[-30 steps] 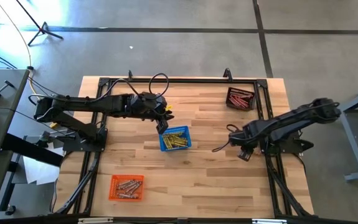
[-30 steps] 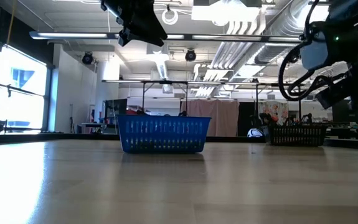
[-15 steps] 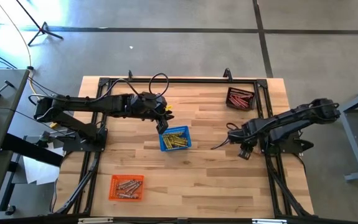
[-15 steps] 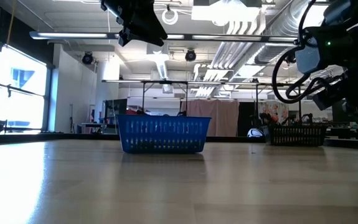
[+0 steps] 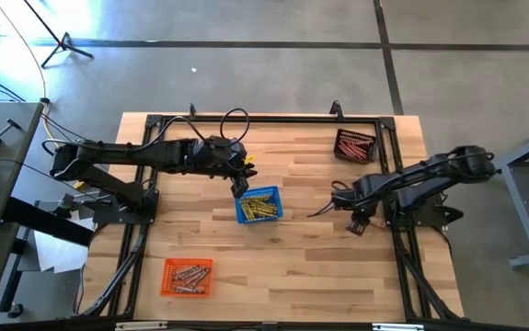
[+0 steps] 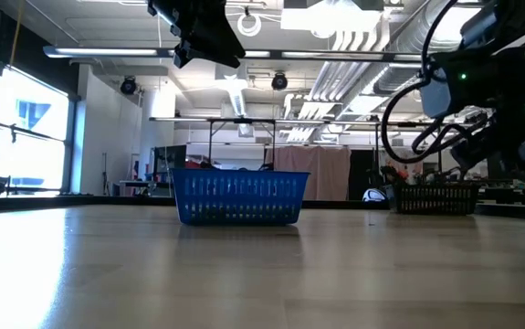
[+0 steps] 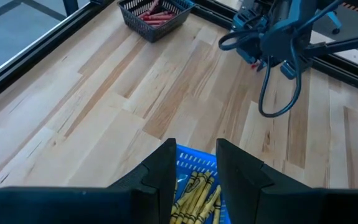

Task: Sort crayons
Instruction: Put the red crayon into the black basket, then return to Home Position

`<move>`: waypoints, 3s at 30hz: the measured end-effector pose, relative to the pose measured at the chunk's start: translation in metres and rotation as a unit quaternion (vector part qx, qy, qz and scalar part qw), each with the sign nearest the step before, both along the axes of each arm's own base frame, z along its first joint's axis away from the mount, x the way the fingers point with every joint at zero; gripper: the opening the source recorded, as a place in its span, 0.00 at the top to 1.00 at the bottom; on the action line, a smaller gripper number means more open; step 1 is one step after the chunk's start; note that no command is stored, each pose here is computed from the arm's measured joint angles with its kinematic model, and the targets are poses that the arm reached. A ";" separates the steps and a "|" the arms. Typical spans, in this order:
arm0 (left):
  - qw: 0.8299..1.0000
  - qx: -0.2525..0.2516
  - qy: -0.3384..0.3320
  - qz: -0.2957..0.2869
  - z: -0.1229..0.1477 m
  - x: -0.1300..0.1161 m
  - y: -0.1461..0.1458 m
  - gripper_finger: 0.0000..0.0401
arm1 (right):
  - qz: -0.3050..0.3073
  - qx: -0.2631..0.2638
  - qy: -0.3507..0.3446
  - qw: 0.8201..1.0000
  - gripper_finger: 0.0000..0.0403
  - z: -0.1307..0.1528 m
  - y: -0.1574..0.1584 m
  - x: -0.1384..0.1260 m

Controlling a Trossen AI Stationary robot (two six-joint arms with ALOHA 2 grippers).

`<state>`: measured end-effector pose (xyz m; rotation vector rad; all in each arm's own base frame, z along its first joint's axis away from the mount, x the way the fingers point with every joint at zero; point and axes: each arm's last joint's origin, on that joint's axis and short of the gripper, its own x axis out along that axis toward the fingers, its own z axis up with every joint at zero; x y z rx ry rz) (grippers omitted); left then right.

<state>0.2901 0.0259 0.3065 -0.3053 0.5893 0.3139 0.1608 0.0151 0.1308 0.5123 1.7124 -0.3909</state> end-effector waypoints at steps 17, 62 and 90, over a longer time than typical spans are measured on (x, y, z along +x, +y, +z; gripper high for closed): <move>1.000 0.000 0.001 0.000 0.000 0.000 0.000 0.75 | -0.030 0.026 0.009 0.999 0.96 -0.005 -0.005 0.011; 0.980 0.171 0.079 0.056 -0.002 -0.010 0.040 0.75 | -0.133 -0.221 -0.219 0.941 0.98 0.109 -0.227 -0.002; 0.977 0.069 0.151 0.136 -0.005 -0.065 0.111 0.75 | -0.109 -0.090 -0.356 0.924 0.68 0.173 -0.121 -0.018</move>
